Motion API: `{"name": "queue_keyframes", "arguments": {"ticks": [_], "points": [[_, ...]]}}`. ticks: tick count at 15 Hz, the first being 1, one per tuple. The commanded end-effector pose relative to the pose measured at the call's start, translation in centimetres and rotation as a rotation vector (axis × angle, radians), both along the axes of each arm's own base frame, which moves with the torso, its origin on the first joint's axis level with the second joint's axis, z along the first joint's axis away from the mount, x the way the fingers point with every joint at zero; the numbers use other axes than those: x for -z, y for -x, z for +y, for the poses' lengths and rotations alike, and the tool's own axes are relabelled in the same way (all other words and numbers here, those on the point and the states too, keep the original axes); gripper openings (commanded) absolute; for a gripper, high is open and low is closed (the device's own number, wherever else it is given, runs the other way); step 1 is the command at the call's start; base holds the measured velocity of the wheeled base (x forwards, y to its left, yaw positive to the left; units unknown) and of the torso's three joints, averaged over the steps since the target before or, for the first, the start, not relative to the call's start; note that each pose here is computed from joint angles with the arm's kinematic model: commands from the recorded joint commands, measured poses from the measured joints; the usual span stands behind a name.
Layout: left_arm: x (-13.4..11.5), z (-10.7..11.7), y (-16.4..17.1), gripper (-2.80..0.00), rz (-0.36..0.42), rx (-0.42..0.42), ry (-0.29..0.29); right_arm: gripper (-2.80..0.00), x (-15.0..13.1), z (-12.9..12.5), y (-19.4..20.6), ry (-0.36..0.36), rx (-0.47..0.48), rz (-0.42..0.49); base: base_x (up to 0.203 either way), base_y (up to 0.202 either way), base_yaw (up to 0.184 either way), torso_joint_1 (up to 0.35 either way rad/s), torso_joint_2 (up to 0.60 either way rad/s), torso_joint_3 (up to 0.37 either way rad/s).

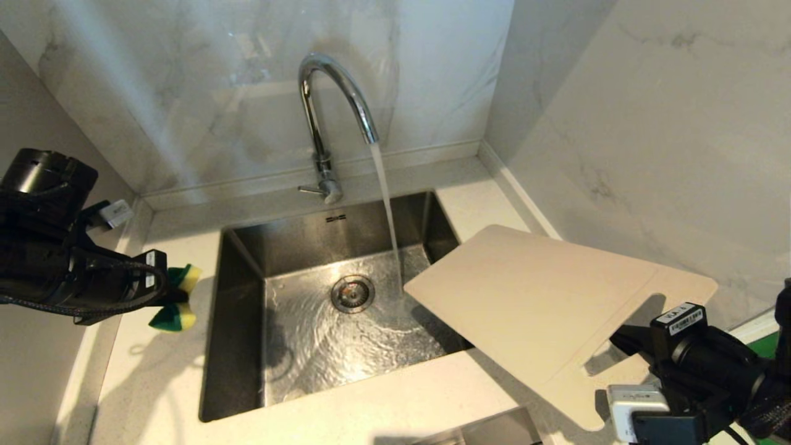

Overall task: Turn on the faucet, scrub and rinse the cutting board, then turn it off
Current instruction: Put down the cutting board

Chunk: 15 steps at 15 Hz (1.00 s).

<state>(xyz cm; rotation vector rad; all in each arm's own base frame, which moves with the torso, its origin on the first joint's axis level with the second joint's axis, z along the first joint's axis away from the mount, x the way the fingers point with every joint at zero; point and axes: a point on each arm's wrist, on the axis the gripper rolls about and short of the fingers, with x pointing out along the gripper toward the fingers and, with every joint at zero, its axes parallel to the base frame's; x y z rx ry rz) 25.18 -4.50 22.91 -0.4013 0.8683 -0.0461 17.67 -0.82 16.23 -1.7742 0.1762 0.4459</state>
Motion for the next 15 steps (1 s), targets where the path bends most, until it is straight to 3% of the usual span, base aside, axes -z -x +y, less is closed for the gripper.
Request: {"name": "queue_keyframes", "arguments": {"ticks": [1, 5, 15], "points": [[0.3, -0.1, -0.4, -2.80, 0.012, -0.001, -0.001, -2.80, 0.8, -0.1, -0.5, -0.024, 0.033, 0.044, 0.000, 0.000, 0.000, 0.000, 0.00, 0.000], [0.3, -0.1, -0.4, -2.80, 0.016, -0.001, -0.001, -2.80, 1.2, -0.2, -0.7, -0.072, 0.105, 0.072, 0.000, 0.000, 0.000, 0.000, 0.00, 0.000], [-0.2, -0.8, -0.4, -2.80, -0.005, 0.020, 0.004, -2.80, 3.7, 0.2, 0.8, -0.170, 0.139, 0.184, 0.000, 0.000, 0.000, 0.000, 0.00, 0.000]]}}
